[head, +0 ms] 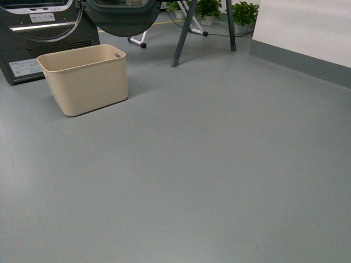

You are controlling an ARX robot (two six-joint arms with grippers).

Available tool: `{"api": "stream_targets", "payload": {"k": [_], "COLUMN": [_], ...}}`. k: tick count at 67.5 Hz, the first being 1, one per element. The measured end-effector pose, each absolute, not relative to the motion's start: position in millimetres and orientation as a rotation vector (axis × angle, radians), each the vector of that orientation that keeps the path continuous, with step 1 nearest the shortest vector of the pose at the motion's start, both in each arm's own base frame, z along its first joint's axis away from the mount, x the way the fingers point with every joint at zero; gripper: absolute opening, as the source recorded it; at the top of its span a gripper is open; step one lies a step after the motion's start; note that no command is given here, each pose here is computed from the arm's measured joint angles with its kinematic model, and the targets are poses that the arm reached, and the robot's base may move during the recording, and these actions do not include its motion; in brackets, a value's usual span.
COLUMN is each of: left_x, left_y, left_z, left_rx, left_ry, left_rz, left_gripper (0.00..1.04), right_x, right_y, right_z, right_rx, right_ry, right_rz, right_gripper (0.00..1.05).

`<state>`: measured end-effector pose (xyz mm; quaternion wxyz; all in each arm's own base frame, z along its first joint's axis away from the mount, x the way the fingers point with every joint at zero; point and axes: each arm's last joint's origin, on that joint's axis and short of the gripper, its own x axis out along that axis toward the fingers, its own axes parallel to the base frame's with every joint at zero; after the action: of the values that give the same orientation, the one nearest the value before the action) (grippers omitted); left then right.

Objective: Move hamper under clothes hanger

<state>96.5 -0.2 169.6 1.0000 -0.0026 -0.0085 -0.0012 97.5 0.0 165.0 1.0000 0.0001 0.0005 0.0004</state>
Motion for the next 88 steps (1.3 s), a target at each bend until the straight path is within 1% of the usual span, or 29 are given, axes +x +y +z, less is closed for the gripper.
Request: {"api": "stream_targets", "payload": {"k": [88], "left_x": [96.6], "left_y": [-0.2], "left_z": [169.5], "left_rx": [-0.005], "left_ry": [-0.016], "left_rz": [-0.002], "left_gripper": [0.98], "right_x": [97.5], "right_y": [0.0], "right_z": [165.0], "right_rx": [0.0], "right_ry": [0.001], "right_rz": [0.001], "right_gripper": [0.97]}}
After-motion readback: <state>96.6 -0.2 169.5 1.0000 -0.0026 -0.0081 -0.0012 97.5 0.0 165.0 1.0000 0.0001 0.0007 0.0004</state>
